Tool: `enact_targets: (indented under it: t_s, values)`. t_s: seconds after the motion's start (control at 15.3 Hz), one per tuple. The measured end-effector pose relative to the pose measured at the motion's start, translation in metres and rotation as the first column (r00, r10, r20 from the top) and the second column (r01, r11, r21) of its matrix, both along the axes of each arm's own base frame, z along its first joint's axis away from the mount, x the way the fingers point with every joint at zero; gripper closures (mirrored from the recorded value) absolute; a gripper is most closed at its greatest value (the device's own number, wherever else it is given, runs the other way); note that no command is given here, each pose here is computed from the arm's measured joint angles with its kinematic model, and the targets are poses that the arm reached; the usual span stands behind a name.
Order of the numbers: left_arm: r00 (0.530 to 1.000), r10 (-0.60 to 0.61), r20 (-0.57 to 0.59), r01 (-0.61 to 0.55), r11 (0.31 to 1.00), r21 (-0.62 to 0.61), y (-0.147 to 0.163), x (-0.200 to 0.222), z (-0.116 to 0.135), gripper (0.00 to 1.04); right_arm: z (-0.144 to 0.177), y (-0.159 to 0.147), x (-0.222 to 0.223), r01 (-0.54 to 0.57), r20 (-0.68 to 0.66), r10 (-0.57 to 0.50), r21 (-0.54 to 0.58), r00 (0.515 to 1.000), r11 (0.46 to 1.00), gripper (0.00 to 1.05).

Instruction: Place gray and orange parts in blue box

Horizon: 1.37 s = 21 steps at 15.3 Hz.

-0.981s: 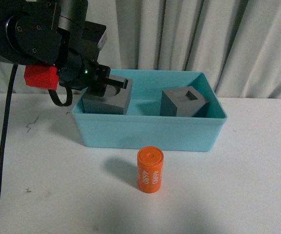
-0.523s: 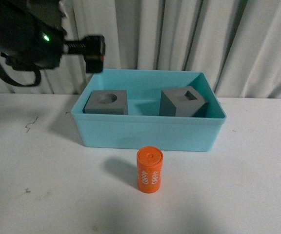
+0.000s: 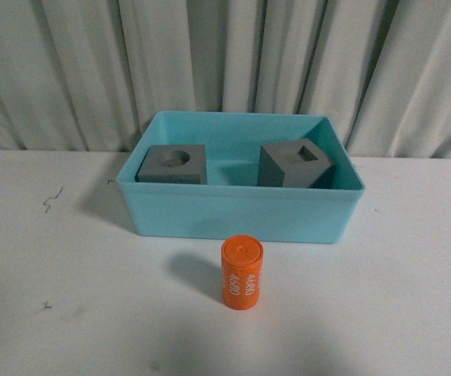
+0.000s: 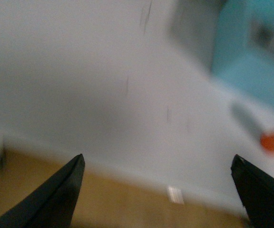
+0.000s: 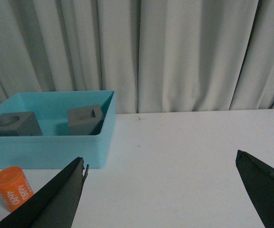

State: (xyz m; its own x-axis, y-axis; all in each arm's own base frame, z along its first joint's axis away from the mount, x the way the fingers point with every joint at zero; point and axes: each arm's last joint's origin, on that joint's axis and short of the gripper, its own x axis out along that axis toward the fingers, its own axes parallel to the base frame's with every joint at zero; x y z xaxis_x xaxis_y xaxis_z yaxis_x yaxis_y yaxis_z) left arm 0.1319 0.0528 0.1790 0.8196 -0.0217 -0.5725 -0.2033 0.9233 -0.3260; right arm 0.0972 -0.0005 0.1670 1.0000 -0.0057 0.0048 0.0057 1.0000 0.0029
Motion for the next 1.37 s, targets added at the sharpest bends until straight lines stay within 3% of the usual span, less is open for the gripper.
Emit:
enact_targets:
  t_s: [0.07,0.13,0.26,0.46,0.85,0.92,1.37]
  values:
    - [0.946,-0.078,0.315,0.014,0.979,0.202,-0.006,-0.008,-0.005,0.25,0.000,0.000,0.000,0.000,0.002,0.000,0.000,1.000,1.000,0.06]
    - [0.873,-0.172,0.456,0.027,0.951,0.307,-0.017,-0.012,-0.007,0.37,0.000,0.000,0.000,0.000,-0.002,0.000,0.000,1.000,1.000,0.06]
    - [0.819,-0.193,0.541,-0.023,0.930,0.367,-0.027,-0.016,0.001,0.65,0.000,0.000,0.000,0.000,0.000,0.000,0.000,1.000,1.000,0.06]
    - [0.807,-0.200,0.555,-0.024,0.928,0.371,-0.037,-0.019,-0.007,1.01,0.000,0.000,0.000,0.000,-0.001,0.000,0.000,1.000,1.000,0.06]
    - [0.833,-0.198,0.516,-0.010,0.928,0.372,-0.053,-0.033,-0.015,1.03,0.000,0.000,0.000,0.002,0.000,-0.002,0.000,1.000,1.000,0.06]
    - [0.811,-0.193,0.552,-0.032,0.928,0.372,-0.053,-0.035,-0.010,1.03,0.000,0.000,0.000,-0.001,0.000,0.001,0.000,1.000,1.000,0.06]
    - [0.819,-0.197,0.539,-0.022,0.928,0.373,-0.053,-0.034,-0.013,1.03,0.000,0.000,0.000,0.000,0.000,0.000,0.000,1.000,1.000,0.06]
